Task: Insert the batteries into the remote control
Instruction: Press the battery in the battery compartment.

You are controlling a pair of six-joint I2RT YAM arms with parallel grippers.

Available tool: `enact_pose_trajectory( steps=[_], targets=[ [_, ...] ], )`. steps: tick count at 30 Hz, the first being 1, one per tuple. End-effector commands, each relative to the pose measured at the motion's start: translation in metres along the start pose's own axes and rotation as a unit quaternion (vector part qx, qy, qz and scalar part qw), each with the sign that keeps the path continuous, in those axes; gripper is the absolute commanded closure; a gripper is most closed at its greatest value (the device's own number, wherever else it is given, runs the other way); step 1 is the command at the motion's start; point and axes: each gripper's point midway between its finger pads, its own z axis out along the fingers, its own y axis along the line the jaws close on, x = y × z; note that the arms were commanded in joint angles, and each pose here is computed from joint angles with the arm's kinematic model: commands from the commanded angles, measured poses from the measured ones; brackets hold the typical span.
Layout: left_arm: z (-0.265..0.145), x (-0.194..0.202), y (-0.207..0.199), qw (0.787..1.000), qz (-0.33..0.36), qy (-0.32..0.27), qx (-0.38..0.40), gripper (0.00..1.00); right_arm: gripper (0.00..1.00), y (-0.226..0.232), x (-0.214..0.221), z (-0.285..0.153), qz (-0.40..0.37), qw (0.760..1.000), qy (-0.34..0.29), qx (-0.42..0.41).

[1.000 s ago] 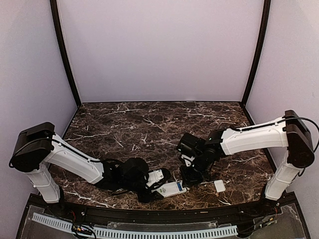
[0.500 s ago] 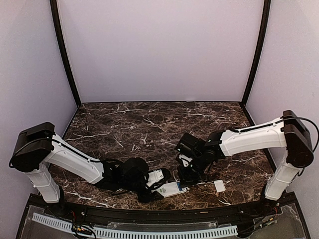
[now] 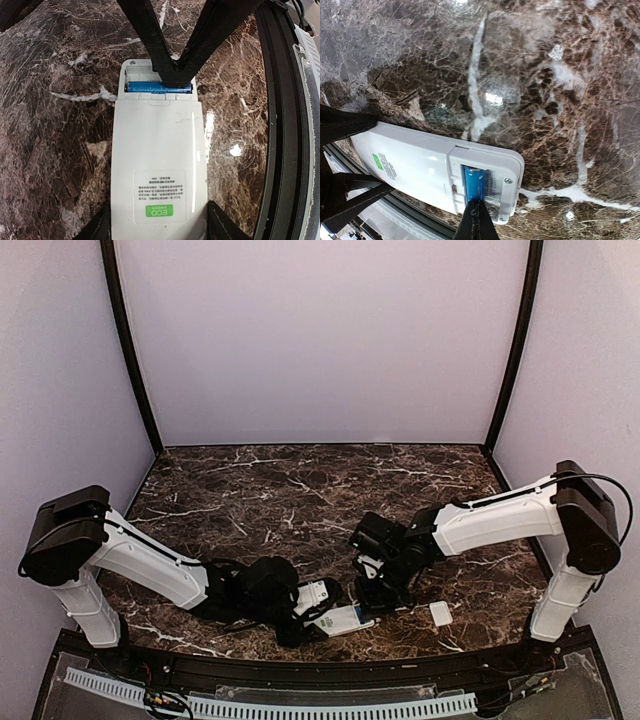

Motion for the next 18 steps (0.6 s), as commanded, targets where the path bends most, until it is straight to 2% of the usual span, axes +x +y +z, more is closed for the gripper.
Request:
enact_pose_trajectory(
  steps=[1,6,9,14,16,18],
  targets=[
    [0.005,0.070,-0.009,0.992,-0.022,0.120,0.023,0.99,1.00,-0.012,0.003,0.019,0.011,1.000,0.013,0.007],
    [0.005,0.070,-0.009,0.992,-0.022,0.119,0.023,0.99,1.00,-0.023,0.010,0.030,0.019,0.999,0.027,0.023],
    [0.005,0.070,-0.009,0.992,-0.022,0.119,0.023,0.99,1.00,-0.016,0.006,0.019,0.006,1.000,0.019,0.022],
    [0.005,0.070,-0.009,0.992,-0.023,0.120,0.023,0.99,0.99,-0.003,-0.024,-0.042,-0.012,0.998,-0.049,0.027],
    [0.005,0.071,-0.009,0.992,-0.022,0.121,0.023,0.99,0.96,-0.014,-0.036,-0.072,-0.001,0.996,-0.083,0.045],
    [0.005,0.071,-0.008,0.992,-0.022,0.121,0.021,0.98,0.91,-0.047,-0.040,-0.093,0.037,0.990,-0.102,0.092]
  ],
)
